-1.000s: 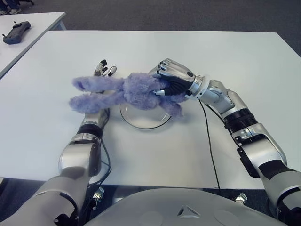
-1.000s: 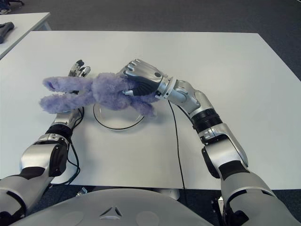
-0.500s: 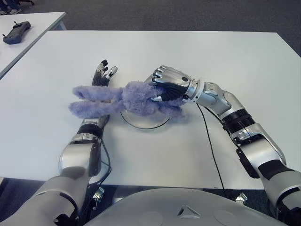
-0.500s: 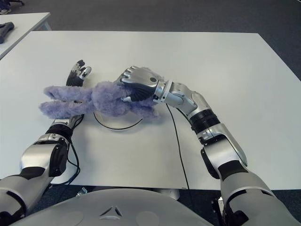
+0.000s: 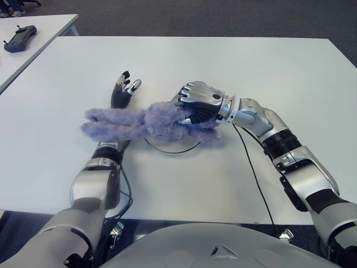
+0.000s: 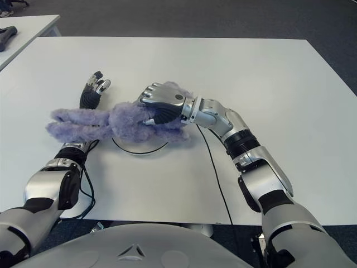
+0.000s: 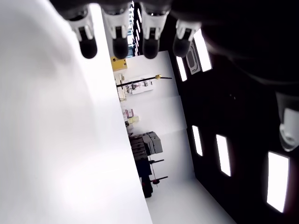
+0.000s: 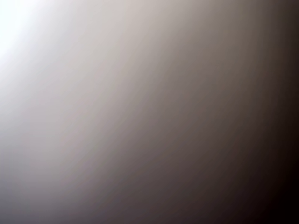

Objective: Put the doll into the plate.

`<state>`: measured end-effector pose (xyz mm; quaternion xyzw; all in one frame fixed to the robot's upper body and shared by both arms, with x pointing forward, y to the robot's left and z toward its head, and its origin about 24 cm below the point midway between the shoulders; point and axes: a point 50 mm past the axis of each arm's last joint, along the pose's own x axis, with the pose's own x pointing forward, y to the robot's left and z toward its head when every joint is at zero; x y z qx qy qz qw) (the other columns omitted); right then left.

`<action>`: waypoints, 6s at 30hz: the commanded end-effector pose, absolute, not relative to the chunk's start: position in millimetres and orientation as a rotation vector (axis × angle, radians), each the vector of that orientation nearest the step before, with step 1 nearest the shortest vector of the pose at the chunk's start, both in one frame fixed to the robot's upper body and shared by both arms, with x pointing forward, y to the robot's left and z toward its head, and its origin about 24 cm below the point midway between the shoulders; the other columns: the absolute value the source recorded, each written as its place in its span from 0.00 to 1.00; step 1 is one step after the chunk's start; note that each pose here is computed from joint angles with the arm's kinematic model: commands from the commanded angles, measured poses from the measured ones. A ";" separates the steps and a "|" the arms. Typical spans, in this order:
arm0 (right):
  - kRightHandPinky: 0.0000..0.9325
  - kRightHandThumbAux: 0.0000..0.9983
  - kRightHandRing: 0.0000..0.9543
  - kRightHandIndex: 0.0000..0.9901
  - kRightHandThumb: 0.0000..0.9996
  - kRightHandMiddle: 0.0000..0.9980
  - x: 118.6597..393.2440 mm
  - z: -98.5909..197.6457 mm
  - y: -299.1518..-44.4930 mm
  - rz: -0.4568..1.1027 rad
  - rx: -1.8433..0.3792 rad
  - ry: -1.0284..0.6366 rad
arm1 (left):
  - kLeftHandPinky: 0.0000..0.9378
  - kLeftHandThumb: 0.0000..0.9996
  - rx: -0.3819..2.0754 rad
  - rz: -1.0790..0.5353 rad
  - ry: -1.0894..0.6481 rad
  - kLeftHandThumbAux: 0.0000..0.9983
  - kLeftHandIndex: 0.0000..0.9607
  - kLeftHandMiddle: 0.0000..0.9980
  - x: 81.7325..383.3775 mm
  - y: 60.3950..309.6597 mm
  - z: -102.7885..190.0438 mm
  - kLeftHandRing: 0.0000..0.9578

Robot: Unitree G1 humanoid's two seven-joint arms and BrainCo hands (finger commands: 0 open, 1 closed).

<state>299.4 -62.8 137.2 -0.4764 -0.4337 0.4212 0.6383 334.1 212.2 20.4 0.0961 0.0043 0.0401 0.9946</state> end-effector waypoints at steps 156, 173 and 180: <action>0.00 0.32 0.00 0.00 0.08 0.00 309.4 128.9 -69.5 0.884 -1.309 -1.036 | 0.00 0.00 0.059 0.037 0.468 0.40 0.00 0.00 237.8 148.6 -96.5 0.00; 0.00 0.28 0.00 0.00 0.07 0.00 309.4 149.9 -69.6 0.808 -1.188 -1.081 | 0.00 0.00 0.008 0.021 0.479 0.39 0.00 0.00 238.4 147.8 -96.9 0.00; 0.00 0.28 0.00 0.00 0.07 0.00 309.7 155.5 -70.3 0.771 -1.148 -1.097 | 0.00 0.00 -0.001 0.021 0.485 0.40 0.00 0.00 238.0 147.9 -97.5 0.00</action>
